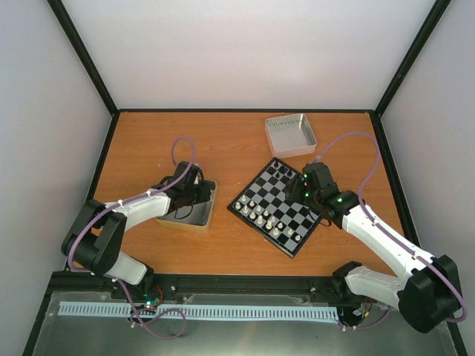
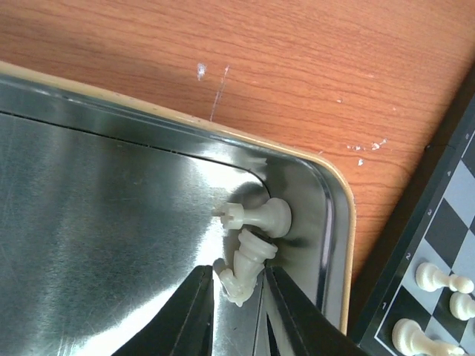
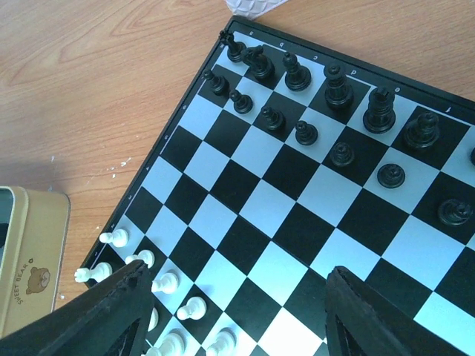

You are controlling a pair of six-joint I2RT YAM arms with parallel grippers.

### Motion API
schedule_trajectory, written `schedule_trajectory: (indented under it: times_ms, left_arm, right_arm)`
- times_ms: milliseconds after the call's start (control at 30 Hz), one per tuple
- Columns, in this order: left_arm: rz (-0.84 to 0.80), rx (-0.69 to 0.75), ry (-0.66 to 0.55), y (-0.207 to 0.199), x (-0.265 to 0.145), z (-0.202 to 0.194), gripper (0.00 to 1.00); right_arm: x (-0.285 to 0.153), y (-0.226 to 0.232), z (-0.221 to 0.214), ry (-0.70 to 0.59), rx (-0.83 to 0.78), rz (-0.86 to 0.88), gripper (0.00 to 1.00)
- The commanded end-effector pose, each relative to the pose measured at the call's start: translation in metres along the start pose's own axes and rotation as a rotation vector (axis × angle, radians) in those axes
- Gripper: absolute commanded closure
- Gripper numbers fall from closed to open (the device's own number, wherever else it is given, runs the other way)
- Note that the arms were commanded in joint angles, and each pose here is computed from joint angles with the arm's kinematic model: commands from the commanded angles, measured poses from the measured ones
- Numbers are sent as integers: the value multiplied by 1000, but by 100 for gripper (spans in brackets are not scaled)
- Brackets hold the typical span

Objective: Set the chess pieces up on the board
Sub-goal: Pick up the chess piece from the storage box.

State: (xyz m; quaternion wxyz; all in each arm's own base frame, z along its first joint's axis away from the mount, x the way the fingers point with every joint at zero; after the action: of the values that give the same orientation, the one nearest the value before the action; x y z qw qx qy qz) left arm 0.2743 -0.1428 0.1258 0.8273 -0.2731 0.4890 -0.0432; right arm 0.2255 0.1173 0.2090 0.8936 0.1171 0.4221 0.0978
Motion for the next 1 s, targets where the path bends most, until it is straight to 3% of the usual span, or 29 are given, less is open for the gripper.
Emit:
schedule_trajectory:
  times_ms: [0, 533, 767, 967]
  left_arm:
    - [-46, 42, 0, -10, 1, 10, 79]
    - [36, 117, 156, -4, 29, 6, 71]
    - [205, 103, 100, 7, 28, 14, 74]
    - [225, 105, 74, 7, 20, 16, 80]
  right_arm:
    - [-4, 5, 3, -11, 6, 13, 37]
    - [-7, 7, 4, -26, 6, 30, 37]
    - [-6, 8, 4, -25, 6, 33, 37]
    - [-6, 9, 5, -32, 4, 36, 38]
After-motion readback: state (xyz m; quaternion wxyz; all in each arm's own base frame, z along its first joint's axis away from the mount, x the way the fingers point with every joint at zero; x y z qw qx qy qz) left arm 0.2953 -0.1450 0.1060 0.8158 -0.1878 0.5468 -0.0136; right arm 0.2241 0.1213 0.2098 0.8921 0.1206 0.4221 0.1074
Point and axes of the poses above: each gripper's point midway between its finger pads, its own x axis out along the fingers, its own y axis along the line the jaws close on, z = x × y, the point moved 9 cm from there along -x, back along the fingers, and after that the axes turned 11 degrees about -x, right-handed, at the moved point
